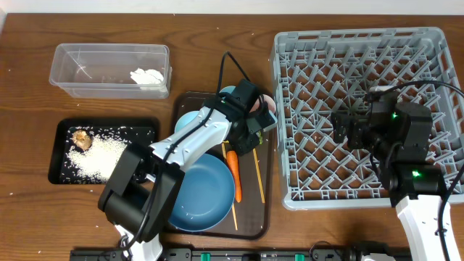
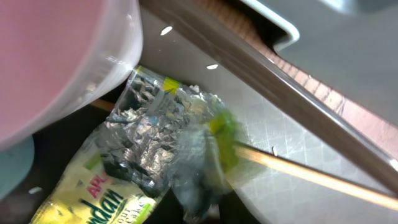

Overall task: Sort waste into correct bins and load items into the dishwasher rack
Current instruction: 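Reach the left gripper to the crumpled foil wrapper near the pink cup, then carry the foil wrapper left and drop it into the clear bin, then lower the left gripper onto the carrot and grasp it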

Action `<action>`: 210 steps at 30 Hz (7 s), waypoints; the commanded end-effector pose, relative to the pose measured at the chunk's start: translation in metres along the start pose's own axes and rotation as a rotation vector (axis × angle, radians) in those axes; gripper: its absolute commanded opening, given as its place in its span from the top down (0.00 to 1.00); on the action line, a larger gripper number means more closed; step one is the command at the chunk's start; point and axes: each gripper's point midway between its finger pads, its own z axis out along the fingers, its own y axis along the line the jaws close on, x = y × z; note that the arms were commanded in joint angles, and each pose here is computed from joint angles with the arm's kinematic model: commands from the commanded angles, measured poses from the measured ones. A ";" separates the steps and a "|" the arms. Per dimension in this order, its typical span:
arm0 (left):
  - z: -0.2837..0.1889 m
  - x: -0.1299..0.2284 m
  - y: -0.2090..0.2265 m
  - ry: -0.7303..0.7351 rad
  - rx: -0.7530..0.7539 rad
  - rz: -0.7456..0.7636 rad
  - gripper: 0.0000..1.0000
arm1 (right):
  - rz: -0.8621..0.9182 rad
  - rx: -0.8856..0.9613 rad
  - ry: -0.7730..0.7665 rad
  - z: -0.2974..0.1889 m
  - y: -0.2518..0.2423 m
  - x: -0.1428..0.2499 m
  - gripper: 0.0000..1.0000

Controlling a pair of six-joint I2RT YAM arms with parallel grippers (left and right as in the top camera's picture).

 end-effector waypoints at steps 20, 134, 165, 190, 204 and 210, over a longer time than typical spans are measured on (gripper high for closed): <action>-0.111 -0.043 -0.013 -0.268 -0.084 -0.057 0.94 | -0.018 0.008 -0.007 -0.002 0.000 -0.005 0.01; 0.003 0.060 -0.023 0.256 -0.067 -0.432 0.06 | -0.002 0.009 0.085 0.015 -0.003 0.014 0.01; 0.003 0.061 -0.037 0.308 -0.057 -0.398 0.85 | -0.004 0.016 0.077 0.015 -0.004 0.012 0.01; -0.035 0.038 -0.042 0.315 -0.051 -0.385 0.40 | -0.004 0.016 0.080 0.015 -0.004 0.013 0.01; 0.003 0.065 -0.065 0.343 -0.005 -0.304 0.40 | -0.003 0.016 0.083 0.015 -0.004 0.014 0.01; 0.012 0.067 -0.075 0.354 0.007 -0.202 0.40 | -0.003 0.015 0.082 0.015 -0.004 0.014 0.01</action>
